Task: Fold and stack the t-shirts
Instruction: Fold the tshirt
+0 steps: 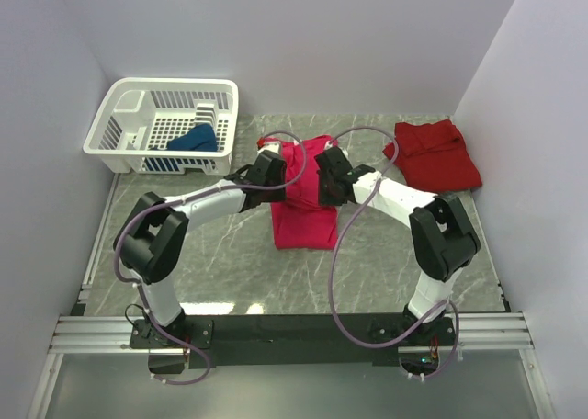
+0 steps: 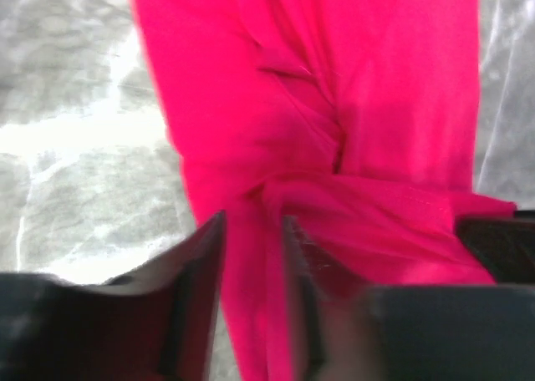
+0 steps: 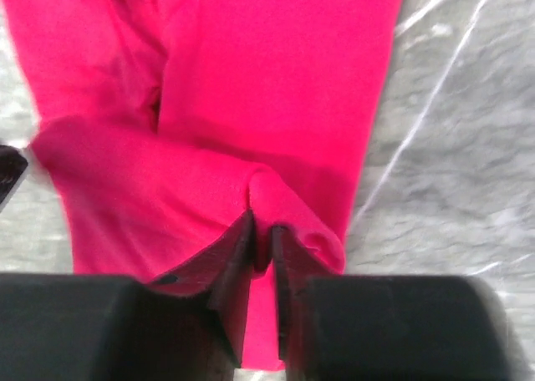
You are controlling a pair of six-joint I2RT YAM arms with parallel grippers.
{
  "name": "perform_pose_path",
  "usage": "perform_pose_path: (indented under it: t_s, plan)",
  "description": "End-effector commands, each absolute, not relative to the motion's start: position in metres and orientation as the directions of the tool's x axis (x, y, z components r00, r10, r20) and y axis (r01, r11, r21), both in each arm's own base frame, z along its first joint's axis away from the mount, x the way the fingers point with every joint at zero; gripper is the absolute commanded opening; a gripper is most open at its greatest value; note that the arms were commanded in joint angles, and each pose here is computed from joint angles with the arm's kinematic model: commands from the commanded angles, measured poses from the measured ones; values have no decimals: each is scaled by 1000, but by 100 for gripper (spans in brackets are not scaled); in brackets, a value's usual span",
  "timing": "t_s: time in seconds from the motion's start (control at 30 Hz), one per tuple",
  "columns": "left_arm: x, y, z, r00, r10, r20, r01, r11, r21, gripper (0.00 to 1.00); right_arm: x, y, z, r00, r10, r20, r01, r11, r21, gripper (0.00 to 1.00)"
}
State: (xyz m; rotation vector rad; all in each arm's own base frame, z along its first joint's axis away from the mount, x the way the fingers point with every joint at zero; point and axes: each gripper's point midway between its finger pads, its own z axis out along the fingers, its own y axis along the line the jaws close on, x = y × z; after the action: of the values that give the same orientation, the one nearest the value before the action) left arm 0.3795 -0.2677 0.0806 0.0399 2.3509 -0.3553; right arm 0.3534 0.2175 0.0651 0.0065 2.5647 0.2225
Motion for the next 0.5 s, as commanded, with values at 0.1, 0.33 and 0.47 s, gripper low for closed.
perform_pose_path:
  t_s: [0.1, 0.33, 0.47]
  plan:
    - [404, -243, 136, -611, -147, -778, 30, 978, -208, 62, 374, 196, 105, -800, 78, -595, -16, 988, 152, 44]
    - [378, -235, 154, -594, -189, -782, 57, 960, -275, 72, 359, 170, 136, -751, 131, -648, 14, 983, 183, 57]
    - [338, -238, 118, -675, -204, -709, 93, 930, -357, 70, 337, 177, 129, -757, 145, -637, -36, 964, 263, 59]
